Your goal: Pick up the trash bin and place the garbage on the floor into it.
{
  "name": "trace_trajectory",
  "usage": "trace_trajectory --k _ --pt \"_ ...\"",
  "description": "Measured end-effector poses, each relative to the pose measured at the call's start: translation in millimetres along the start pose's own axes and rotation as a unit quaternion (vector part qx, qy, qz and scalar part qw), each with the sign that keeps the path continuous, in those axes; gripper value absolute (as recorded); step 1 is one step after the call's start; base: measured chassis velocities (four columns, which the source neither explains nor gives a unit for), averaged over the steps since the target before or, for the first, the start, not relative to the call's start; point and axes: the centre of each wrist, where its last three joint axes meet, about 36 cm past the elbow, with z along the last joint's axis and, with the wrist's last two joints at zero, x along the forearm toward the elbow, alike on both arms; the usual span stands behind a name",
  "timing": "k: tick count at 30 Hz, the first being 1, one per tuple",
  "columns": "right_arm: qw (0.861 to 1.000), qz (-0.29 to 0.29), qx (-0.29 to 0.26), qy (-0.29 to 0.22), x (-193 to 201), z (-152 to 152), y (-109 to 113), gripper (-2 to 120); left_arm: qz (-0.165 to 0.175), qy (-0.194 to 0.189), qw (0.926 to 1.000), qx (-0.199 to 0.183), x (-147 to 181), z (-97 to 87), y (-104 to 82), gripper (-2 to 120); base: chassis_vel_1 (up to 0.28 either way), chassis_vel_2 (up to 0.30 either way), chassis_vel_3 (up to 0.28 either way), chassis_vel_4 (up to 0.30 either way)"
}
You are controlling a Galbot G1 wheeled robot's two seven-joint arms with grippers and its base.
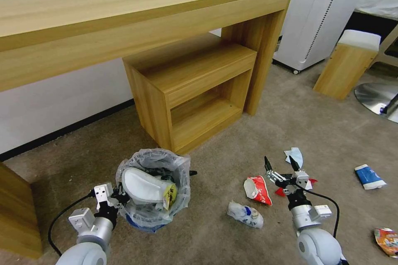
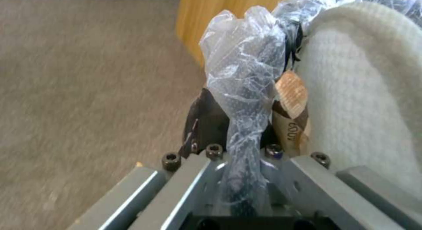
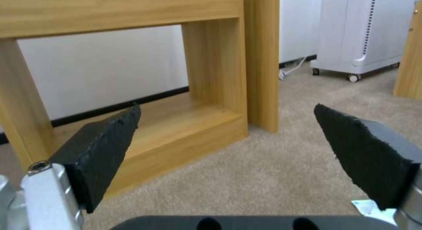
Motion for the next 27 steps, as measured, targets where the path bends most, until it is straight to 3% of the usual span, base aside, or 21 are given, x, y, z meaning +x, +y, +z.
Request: trace_trajectory --k 5,11,27 --pt "1.0 -0.007 0.01 0.008 3 -2 -5 100 -0.007 0.032 0.9994 -0.005 8 -11.3 0.0 1 0.0 0.0 0.0 0.0" --pt "1.0 -0.01 0.018 0.014 3 -5 -12 100 -0.012 0.053 0.9983 -0.018 15 -10.0 4.0 1 0.0 0.0 0.0 0.0" --pt "0.999 -0.017 0.033 0.024 6 -3 -13 100 -0.014 0.041 0.9988 -0.024 11 -17.2 9.0 1 0.0 0.0 0.0 0.0"
